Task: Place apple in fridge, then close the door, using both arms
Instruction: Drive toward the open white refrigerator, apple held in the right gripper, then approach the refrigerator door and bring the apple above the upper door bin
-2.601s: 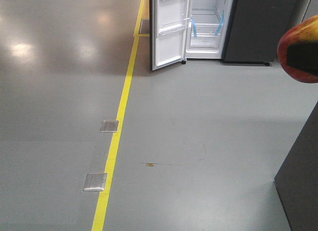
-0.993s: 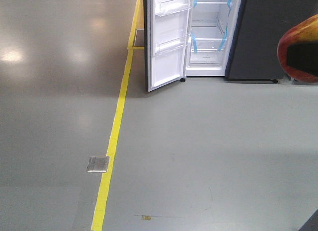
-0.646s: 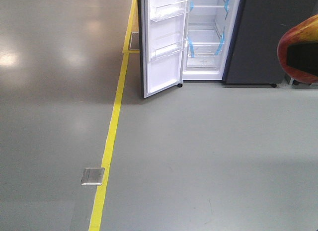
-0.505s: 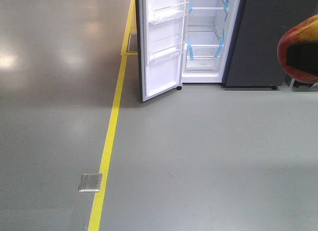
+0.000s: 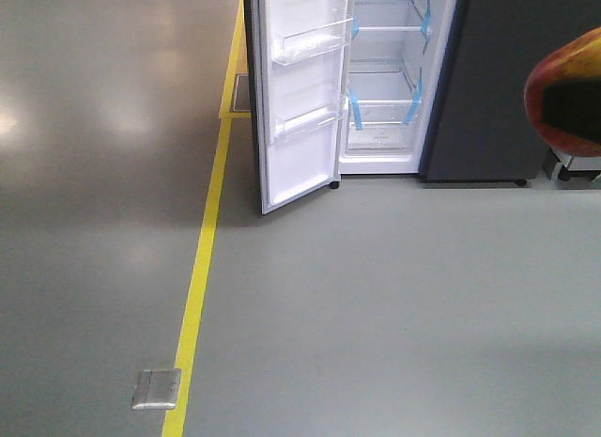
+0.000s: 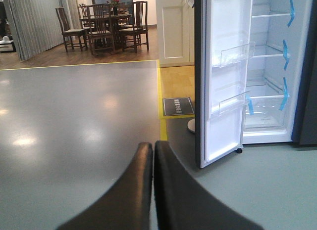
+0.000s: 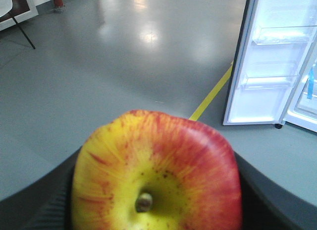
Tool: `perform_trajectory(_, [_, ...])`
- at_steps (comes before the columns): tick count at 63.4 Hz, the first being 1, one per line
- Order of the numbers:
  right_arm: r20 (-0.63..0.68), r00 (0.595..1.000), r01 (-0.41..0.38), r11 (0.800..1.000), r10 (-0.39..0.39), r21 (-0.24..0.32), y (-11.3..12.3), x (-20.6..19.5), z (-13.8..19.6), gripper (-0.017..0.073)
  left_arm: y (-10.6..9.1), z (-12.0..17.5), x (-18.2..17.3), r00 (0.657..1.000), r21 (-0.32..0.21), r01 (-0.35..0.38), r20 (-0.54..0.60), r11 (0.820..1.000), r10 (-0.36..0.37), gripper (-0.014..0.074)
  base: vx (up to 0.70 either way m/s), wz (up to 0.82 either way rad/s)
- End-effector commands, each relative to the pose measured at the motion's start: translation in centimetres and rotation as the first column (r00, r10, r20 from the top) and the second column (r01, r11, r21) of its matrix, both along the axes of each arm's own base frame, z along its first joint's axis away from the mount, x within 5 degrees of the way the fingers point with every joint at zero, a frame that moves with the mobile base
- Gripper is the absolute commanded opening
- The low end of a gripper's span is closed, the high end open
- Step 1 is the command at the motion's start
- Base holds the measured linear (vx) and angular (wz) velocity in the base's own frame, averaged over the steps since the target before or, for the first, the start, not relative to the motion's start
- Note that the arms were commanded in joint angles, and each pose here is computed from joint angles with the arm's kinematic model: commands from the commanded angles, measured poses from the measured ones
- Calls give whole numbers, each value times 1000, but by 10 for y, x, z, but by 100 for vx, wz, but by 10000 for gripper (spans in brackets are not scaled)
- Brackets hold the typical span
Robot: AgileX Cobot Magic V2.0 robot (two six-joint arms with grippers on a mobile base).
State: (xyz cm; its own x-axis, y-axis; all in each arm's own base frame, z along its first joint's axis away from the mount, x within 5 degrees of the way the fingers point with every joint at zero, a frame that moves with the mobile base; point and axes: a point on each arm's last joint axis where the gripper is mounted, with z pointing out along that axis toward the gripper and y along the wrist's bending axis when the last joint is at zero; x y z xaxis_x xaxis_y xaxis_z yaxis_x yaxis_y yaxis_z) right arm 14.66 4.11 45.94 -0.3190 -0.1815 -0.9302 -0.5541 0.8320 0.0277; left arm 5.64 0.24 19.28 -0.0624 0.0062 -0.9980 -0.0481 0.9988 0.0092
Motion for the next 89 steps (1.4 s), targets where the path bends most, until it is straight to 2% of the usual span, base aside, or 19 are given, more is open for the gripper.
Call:
perform_trajectory(1, [81,996,16,999,-20,52,1,-3,14,-6,0,1,0,998,-12,-5,70,1000,6,-6,27,-4])
perform_trajectory(89, [81,996,16,999,-20,52,1,-3,14,-6,0,1,0,998,-12,-5,70,1000,6,-6,24,-1])
